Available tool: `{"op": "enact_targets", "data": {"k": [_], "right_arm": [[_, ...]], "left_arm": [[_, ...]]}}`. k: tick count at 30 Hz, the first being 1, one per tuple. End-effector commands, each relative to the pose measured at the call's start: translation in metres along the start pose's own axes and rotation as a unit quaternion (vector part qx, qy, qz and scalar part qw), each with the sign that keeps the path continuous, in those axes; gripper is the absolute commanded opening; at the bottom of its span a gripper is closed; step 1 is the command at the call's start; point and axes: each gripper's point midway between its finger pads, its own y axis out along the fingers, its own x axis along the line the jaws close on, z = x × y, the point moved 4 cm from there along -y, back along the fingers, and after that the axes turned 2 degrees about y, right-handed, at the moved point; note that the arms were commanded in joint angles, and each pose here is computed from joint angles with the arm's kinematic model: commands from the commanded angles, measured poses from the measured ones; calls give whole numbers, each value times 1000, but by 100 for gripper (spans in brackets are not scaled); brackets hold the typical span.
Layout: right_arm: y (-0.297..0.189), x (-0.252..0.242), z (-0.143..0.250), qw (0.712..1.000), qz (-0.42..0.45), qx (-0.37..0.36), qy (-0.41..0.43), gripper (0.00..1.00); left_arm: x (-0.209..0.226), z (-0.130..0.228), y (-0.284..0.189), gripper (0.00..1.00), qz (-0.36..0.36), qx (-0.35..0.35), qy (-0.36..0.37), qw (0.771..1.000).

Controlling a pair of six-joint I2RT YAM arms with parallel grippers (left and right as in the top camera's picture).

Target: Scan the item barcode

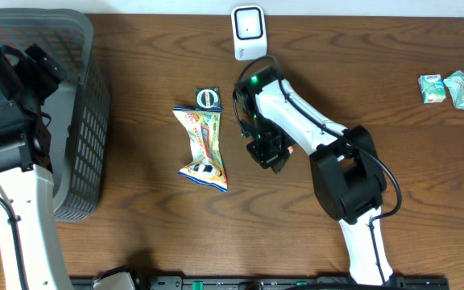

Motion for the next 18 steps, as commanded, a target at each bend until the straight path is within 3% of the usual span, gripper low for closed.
{"op": "enact_targets", "data": {"k": [1, 9, 13, 18], "right_arm": [[10, -6, -4, 1000, 4, 0, 11, 1], [21, -15, -23, 998, -3, -44, 36, 8], [30, -16, -28, 998, -4, -53, 36, 1], [28, -15, -45, 994, -8, -93, 55, 1]], "left_arm": [[0, -6, -3, 98, -1, -8, 3, 1000], [0, -6, -3, 98, -1, -8, 3, 1000], [0, -6, -3, 98, -1, -8, 3, 1000], [0, -6, -3, 98, -1, -8, 3, 1000]]}}
